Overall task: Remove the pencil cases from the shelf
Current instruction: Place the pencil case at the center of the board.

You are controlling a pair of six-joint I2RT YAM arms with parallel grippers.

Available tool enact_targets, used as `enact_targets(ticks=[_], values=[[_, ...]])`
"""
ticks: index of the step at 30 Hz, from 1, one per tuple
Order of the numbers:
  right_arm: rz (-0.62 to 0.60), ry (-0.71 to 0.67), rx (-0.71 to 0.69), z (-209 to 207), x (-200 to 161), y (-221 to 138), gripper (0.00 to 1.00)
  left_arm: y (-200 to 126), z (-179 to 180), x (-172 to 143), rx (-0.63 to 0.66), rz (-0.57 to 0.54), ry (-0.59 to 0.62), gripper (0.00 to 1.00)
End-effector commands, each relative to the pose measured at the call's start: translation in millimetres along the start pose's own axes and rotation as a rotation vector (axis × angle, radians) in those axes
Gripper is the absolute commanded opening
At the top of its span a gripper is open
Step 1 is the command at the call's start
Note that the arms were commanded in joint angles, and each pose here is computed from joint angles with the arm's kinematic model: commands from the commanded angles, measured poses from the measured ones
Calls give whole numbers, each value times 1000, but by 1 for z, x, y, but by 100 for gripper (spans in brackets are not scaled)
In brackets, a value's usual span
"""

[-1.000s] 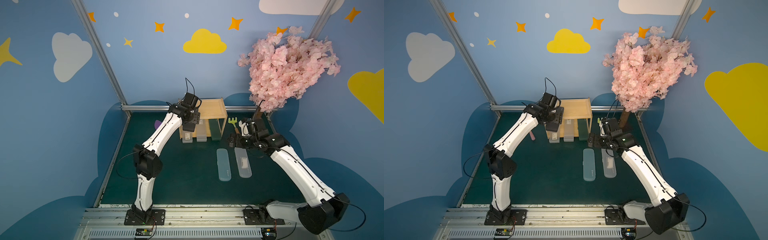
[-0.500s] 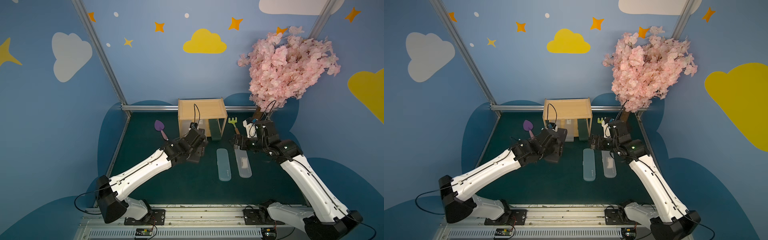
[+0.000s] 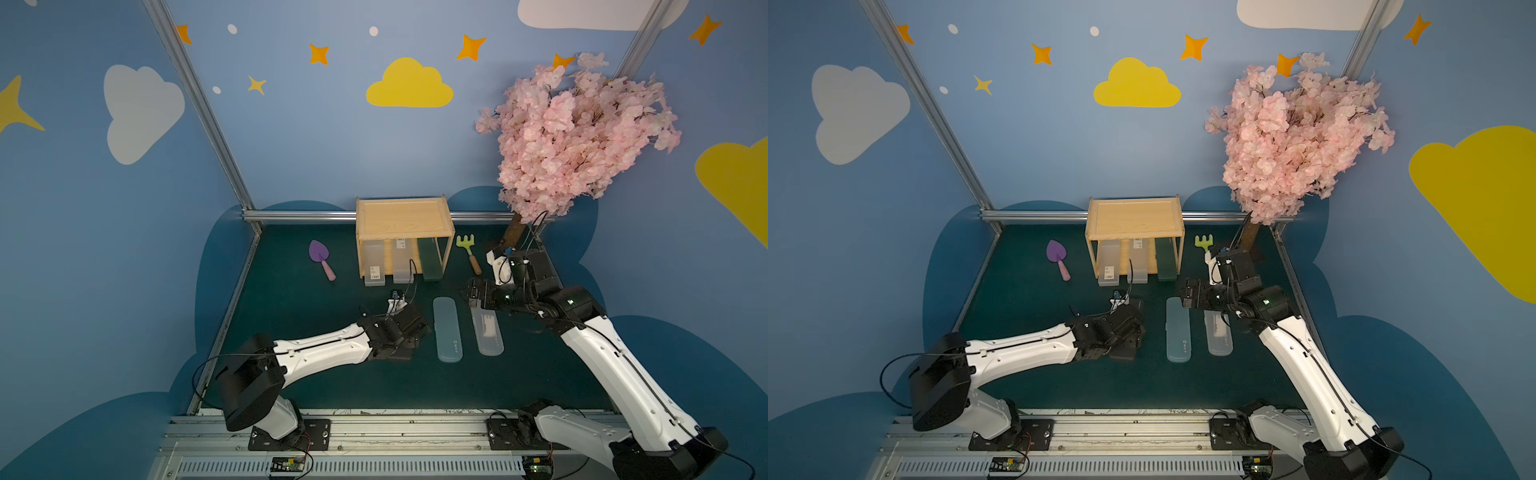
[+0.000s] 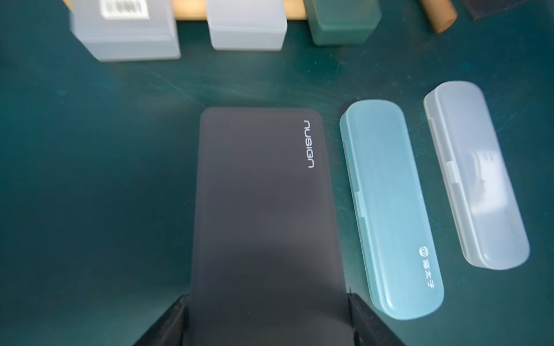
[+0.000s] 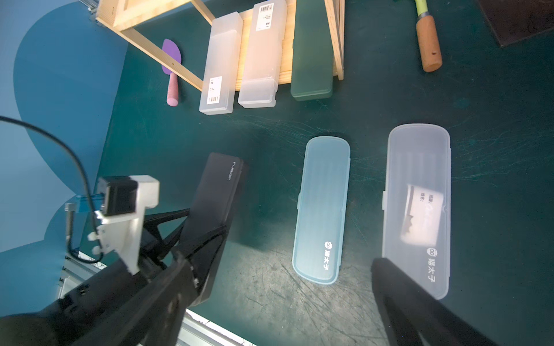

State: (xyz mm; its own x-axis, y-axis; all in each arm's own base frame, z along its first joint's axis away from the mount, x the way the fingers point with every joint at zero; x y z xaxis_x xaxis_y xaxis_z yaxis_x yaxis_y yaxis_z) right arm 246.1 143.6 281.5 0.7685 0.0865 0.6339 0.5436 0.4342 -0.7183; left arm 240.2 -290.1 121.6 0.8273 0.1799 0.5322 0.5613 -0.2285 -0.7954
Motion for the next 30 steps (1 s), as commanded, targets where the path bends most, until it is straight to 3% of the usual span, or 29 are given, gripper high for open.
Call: enact_targets(ticks=[1, 16, 30], values=[[29, 27, -20, -5, -5, 6, 98, 14, -21, -3, -55, 29, -65, 76], [80, 50, -30, -19, -10, 17, 98, 77, -33, -39, -37, 148, -49, 79], [78, 82, -48, -32, -13, 17, 98, 88, -38, -39, -20, 177, -22, 81]])
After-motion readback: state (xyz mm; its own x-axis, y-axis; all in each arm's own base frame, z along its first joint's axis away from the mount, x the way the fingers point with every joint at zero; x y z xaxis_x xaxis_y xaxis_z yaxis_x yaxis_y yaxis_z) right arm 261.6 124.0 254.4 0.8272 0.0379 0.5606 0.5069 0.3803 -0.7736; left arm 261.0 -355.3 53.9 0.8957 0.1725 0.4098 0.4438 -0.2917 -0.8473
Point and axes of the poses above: each gripper's point midway between its finger pads, its own y axis out along the fingers, its own z axis along the line the jaws close on, x = y × z, the point moved 3 cm from there along -y, back along the fingers, and after that the axes turned 10 degrees about -y, right-handed, at the moved point
